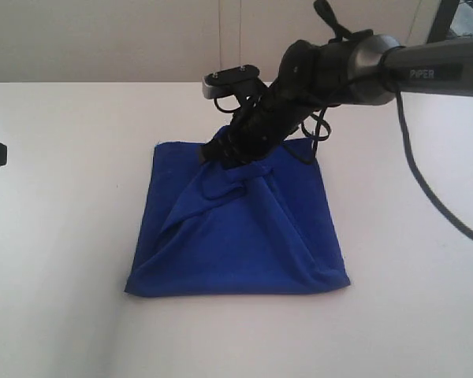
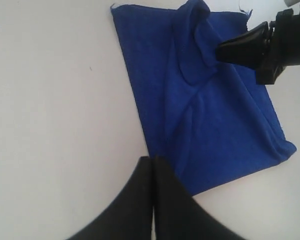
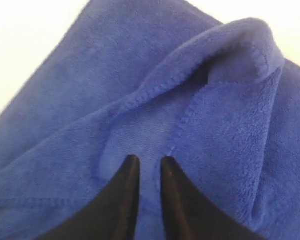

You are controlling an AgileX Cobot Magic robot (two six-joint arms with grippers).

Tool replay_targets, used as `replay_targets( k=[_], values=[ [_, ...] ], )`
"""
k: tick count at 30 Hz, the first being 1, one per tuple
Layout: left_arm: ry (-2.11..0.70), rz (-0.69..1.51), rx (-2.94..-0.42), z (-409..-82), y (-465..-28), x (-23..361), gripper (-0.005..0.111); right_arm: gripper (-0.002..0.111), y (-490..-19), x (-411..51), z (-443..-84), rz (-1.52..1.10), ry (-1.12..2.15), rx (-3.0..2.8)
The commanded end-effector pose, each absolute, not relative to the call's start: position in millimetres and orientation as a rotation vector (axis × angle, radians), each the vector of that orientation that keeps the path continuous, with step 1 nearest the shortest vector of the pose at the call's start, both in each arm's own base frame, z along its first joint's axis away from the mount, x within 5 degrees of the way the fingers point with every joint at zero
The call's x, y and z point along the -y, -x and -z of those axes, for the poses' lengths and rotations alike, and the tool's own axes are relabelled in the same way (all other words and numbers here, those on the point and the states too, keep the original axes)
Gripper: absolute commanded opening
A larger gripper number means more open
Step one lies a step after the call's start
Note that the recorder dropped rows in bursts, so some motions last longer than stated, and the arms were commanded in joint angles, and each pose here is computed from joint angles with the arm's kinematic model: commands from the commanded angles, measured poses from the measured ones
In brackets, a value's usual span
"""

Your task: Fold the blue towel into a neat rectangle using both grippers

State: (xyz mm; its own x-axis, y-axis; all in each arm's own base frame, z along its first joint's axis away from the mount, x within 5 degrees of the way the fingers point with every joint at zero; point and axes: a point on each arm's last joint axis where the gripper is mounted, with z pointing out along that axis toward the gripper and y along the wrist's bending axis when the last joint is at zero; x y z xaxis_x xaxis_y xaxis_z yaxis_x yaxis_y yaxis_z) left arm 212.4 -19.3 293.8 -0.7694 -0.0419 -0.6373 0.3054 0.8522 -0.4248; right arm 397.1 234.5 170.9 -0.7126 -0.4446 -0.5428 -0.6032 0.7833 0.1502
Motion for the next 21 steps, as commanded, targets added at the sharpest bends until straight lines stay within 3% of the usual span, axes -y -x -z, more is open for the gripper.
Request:
replay_targets(
  k=[1, 4, 10, 17, 21],
  values=[
    [-0.183, 0.716, -2.363, -291, -214, 21, 0.000, 0.032, -402, -236, -160, -0.394, 0.807, -2.463],
    [-0.181, 0.718, -2.367, -290, -215, 21, 0.000, 0.039, -403, -239, -154, -0.386, 0.812, -2.458],
    [-0.180, 0.719, -2.369, -290, -216, 21, 0.000, 0.039, -407, -238, -143, -0.342, 0.826, -2.440],
    [-0.180, 0.719, -2.369, -290, -216, 21, 0.000, 0.026, -408, -237, -138, -0.333, 0.838, -2.449],
    [-0.180, 0.719, -2.369, -290, -216, 21, 0.000, 0.010, -408, -237, -138, -0.331, 0.840, -2.448]
  ],
)
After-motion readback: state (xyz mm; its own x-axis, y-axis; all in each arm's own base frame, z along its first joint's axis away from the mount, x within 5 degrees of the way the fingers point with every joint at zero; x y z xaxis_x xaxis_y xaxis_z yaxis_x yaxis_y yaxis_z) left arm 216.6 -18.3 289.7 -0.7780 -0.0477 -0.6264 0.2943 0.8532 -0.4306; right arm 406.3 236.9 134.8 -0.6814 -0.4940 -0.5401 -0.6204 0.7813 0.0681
